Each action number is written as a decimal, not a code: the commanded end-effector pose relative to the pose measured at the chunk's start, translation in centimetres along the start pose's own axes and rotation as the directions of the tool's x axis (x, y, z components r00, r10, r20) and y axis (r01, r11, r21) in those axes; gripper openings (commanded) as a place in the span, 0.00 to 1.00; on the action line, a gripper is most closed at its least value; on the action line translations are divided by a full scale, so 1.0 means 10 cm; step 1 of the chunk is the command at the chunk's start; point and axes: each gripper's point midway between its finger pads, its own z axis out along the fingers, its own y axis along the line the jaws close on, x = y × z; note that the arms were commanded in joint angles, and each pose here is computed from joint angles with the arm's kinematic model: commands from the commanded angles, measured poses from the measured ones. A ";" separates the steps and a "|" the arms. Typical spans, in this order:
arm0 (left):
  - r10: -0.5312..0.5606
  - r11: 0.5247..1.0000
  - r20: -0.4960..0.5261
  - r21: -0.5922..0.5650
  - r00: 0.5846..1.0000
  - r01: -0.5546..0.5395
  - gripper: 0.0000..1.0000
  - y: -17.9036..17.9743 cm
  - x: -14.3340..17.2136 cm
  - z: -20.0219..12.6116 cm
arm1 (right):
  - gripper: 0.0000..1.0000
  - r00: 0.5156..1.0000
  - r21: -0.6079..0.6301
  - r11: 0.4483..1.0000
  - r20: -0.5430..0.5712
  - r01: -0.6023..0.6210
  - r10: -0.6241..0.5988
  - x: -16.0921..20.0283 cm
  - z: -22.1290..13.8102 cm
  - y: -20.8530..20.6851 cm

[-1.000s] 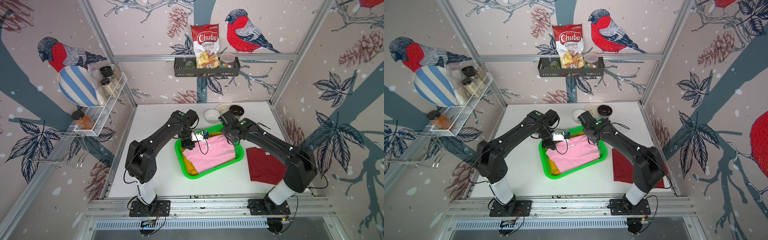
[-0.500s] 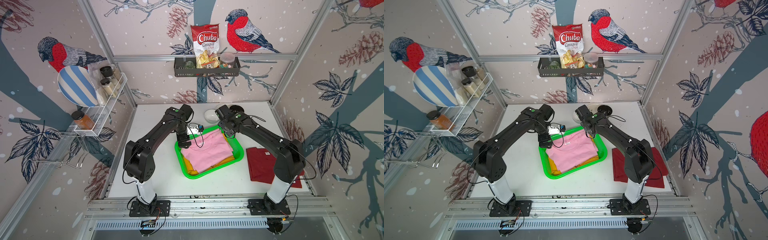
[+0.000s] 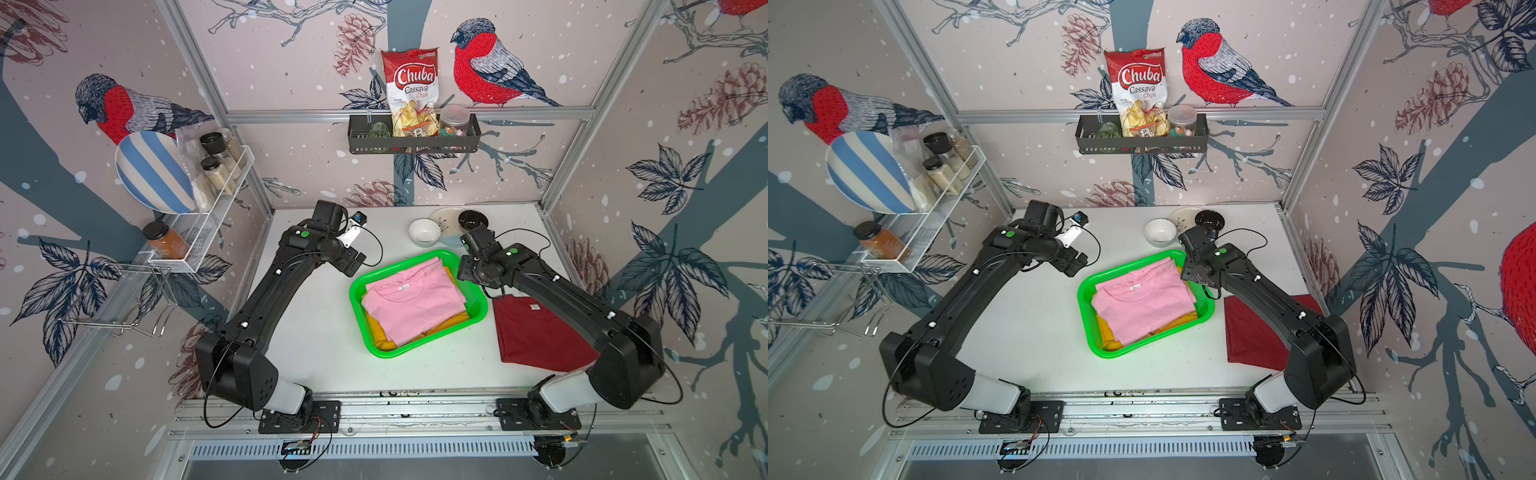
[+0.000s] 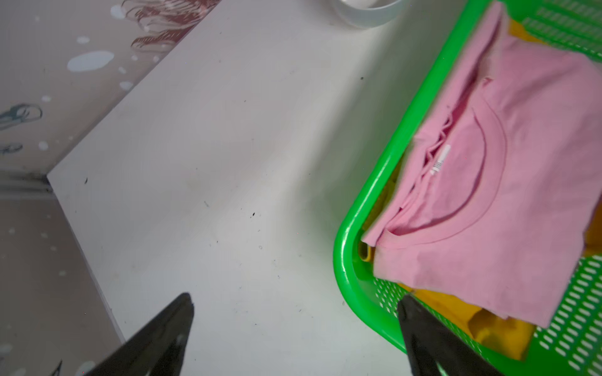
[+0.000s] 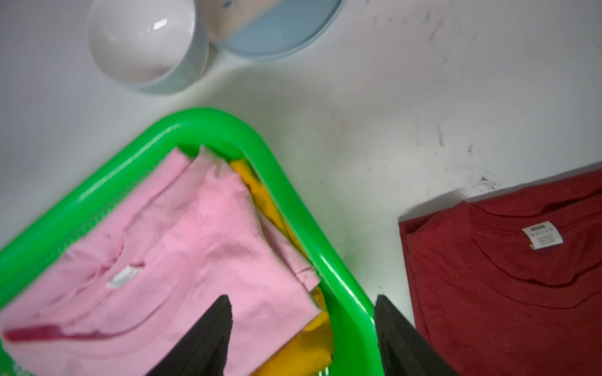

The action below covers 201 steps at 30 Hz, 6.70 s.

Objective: Put the folded t-shirts into the basket
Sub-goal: Adjust the bin at the center of the board, then move the T-shirt to the center of the board, then pick up the T-shirt from the center of the board.

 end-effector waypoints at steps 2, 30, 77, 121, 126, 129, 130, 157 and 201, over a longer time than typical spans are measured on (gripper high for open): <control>-0.161 0.985 0.034 0.061 0.986 0.159 0.96 0.01 0.09 0.07 | 0.67 0.962 -0.046 0.974 -0.150 0.224 -0.228 0.26 0.20 0.06; -0.037 0.990 0.009 0.134 0.999 0.035 0.95 -0.40 0.70 0.42 | 0.66 0.973 -0.173 0.983 -0.211 0.055 -0.092 -0.12 0.53 -0.45; 0.340 0.932 0.133 0.083 0.931 -0.352 0.95 -0.54 -0.02 -0.05 | 0.66 0.971 -0.070 0.978 0.118 -0.199 0.206 -0.49 -0.15 -0.08; 0.283 0.825 0.190 0.452 0.940 -0.339 0.95 -2.59 -1.55 0.96 | 1.00 0.826 0.203 0.803 0.205 -0.560 0.525 0.39 -0.24 -1.67; 0.364 0.781 0.184 0.474 0.913 -0.407 0.95 -2.93 -1.43 1.11 | 1.00 0.690 0.235 0.650 0.300 -0.723 0.658 0.30 -0.45 -2.27; 0.438 0.738 0.184 0.485 0.880 -0.469 0.95 -3.14 -1.32 1.22 | 0.97 0.561 0.171 0.535 0.272 -0.827 0.782 0.31 -0.35 -2.47; 0.457 0.729 0.181 0.485 0.871 -0.483 0.95 -3.18 -1.28 1.27 | 0.96 0.524 0.182 0.491 0.276 -0.852 0.806 0.31 -0.32 -2.54; 0.517 0.714 -0.190 0.633 0.835 -0.298 0.85 -3.44 -0.23 2.29 | 1.00 0.439 0.621 0.338 0.010 -0.707 0.899 0.06 0.86 -2.53; 0.593 0.690 -0.368 0.691 0.717 -0.216 0.56 -3.45 0.45 2.32 | 0.36 0.311 0.650 0.279 -0.069 -0.706 0.948 0.34 1.44 -2.28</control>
